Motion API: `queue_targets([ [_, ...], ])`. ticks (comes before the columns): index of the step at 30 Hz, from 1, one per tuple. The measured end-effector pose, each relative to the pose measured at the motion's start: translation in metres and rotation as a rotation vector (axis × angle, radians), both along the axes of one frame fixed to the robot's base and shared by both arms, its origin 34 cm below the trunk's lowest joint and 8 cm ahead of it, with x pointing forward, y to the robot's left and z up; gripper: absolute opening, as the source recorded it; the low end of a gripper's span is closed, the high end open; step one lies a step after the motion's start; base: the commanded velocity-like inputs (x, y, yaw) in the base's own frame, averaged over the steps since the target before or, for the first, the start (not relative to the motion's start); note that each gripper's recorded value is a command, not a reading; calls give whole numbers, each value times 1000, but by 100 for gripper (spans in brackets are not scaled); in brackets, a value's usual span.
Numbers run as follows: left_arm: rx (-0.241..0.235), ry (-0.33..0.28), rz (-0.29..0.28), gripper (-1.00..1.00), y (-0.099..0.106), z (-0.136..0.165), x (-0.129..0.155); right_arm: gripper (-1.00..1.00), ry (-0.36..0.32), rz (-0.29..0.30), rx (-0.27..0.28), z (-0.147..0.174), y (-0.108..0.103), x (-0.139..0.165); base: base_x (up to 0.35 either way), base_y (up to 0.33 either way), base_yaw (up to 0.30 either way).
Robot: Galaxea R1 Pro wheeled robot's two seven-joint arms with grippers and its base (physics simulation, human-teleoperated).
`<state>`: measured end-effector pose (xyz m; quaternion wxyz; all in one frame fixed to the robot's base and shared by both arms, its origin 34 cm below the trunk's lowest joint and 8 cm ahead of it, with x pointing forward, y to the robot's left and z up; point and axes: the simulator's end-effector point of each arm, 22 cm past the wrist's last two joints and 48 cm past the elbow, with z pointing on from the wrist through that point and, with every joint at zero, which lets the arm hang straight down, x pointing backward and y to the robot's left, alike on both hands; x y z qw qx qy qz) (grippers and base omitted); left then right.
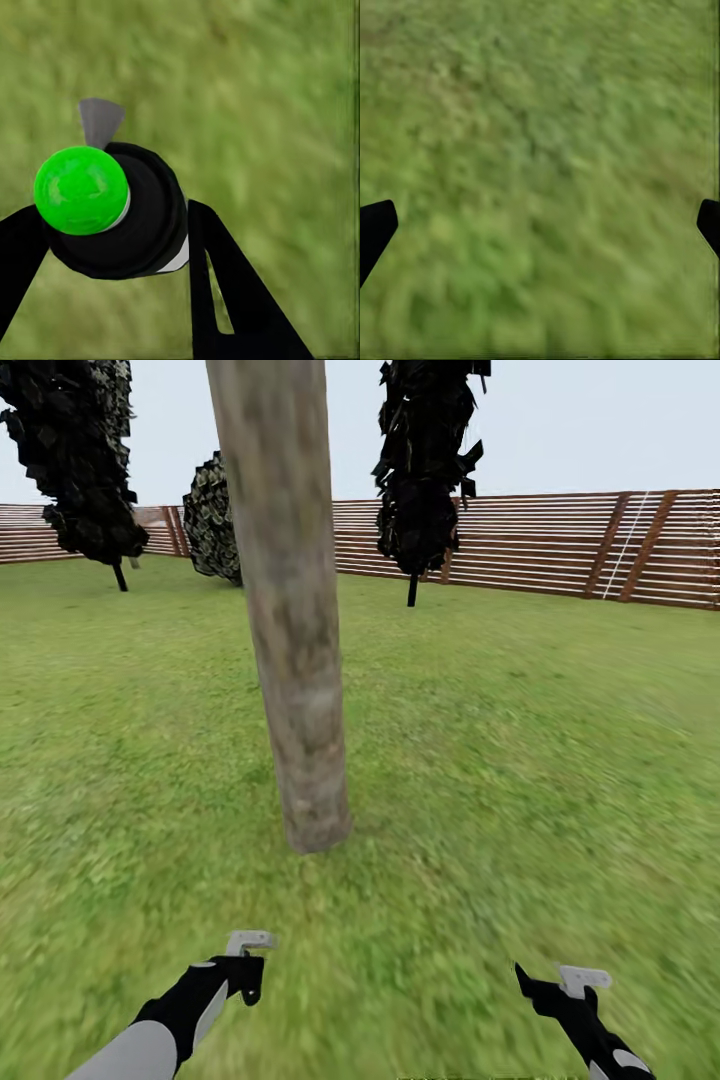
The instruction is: In the garden, pick up the pesticide atomizer on the floor and spray pesticide onto both trees until each tree trunk is fully covered.
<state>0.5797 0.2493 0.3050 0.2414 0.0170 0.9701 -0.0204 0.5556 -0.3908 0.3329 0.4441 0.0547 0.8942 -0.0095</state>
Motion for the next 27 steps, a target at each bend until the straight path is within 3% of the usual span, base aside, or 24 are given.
queue_targets([
  [5,-5,132,9,-100,-3,-7,-18,100,0,1,1,0,0,0,0,0,-299],
  [11,-7,178,16,-100,-3,4,-5,100,0,4,0,0,1,0,0,0,-238],
  [17,-5,184,12,-100,-3,5,-4,100,0,5,2,0,2,0,0,0,-26],
  [22,6,119,30,-100,7,16,22,100,-1,5,2,-9,3,-2,0,0,-1],
  [27,14,141,43,-100,12,23,27,100,3,5,2,-11,3,-2,0,0,0],
])
